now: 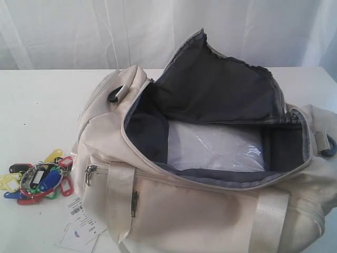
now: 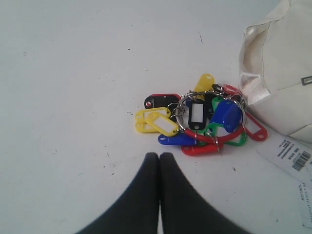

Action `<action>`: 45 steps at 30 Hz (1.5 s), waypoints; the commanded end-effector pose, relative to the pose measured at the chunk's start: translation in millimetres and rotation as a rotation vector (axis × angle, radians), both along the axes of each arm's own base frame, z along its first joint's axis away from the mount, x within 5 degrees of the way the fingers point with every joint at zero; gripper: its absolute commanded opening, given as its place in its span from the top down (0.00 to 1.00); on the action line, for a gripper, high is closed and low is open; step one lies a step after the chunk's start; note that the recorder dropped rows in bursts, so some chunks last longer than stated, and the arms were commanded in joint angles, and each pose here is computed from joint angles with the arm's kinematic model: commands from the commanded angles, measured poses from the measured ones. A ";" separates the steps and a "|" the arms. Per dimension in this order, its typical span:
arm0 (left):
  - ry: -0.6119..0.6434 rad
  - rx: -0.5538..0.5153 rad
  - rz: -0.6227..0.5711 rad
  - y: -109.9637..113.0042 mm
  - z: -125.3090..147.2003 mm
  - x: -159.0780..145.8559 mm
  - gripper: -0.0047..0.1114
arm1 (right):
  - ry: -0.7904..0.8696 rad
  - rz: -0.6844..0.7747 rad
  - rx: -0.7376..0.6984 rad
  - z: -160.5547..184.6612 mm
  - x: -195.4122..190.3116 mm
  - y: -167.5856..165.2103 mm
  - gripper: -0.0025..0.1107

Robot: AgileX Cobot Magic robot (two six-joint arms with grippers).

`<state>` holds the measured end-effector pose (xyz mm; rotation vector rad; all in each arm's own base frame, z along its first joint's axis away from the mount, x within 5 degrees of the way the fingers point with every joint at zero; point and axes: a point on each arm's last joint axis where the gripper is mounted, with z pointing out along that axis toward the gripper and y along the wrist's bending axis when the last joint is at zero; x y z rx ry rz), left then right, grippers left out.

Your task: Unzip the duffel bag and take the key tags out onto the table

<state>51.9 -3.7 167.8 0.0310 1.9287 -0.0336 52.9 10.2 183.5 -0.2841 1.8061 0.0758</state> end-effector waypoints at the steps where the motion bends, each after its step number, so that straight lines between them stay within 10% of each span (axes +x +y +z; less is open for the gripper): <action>1: 0.002 -0.002 -0.004 -0.3 -1.3 -0.3 0.96 | -0.017 -0.046 -0.023 -0.2 0.3 -2.7 0.98; 8: 0.002 -0.002 -0.004 -0.3 -1.3 -0.3 0.96 | 0.038 -0.124 0.259 -0.5 0.2 -2.5 0.98; 45: 0.002 -0.002 -0.004 -0.3 -1.3 -0.3 0.96 | 0.023 0.018 0.136 -0.5 -0.9 3.3 0.98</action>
